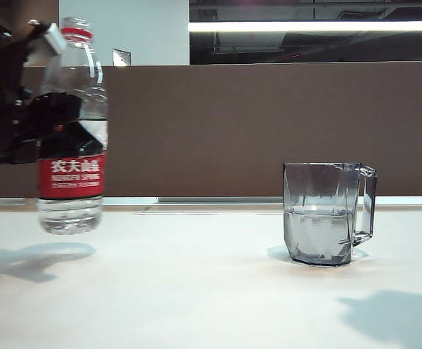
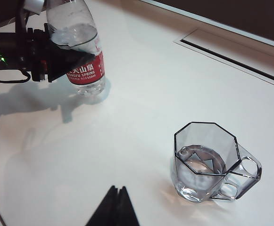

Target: Pick up the mineral water bottle with the left hand on the table and pour water into the mug until it's half full.

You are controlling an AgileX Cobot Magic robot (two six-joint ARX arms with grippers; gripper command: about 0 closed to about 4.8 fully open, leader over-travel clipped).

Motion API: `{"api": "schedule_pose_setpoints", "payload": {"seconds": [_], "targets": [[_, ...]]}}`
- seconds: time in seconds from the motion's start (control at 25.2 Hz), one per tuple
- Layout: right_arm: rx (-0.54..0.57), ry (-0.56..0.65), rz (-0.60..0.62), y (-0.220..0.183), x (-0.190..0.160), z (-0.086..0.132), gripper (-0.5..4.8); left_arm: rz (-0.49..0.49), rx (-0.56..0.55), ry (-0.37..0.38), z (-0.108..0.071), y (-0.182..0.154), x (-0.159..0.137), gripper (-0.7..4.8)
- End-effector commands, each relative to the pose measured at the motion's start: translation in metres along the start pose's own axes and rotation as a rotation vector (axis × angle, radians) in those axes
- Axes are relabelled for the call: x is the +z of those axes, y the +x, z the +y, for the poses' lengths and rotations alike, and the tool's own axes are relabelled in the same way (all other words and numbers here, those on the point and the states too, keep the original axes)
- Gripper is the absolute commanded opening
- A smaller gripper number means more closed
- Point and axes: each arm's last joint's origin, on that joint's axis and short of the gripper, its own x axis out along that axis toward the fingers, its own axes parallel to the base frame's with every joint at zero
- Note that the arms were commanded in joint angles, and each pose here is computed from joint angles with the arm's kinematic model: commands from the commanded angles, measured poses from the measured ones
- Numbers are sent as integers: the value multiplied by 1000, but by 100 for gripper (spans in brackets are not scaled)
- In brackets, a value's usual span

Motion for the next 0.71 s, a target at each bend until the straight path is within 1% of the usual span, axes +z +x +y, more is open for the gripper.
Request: {"api": "schedule_pose_setpoints", "payload": {"seconds": [0.04, 0.16, 0.28, 0.48, 0.71], "targets": [[2, 4, -19, -1, 3, 0, -8, -78, 35, -10, 7, -5, 3, 182], [2, 4, -19, -1, 3, 0, -8, -72, 59, -14, 12, -7, 1, 182], [2, 4, -19, -1, 3, 0, -8, -71, 60, -14, 13, -7, 0, 182], [2, 4, -19, -1, 3, 0, -8, -21, 61, -20, 14, 0, -13, 182], [2, 4, -19, -1, 3, 0, -8, -9, 61, -22, 14, 6, -21, 182]]}}
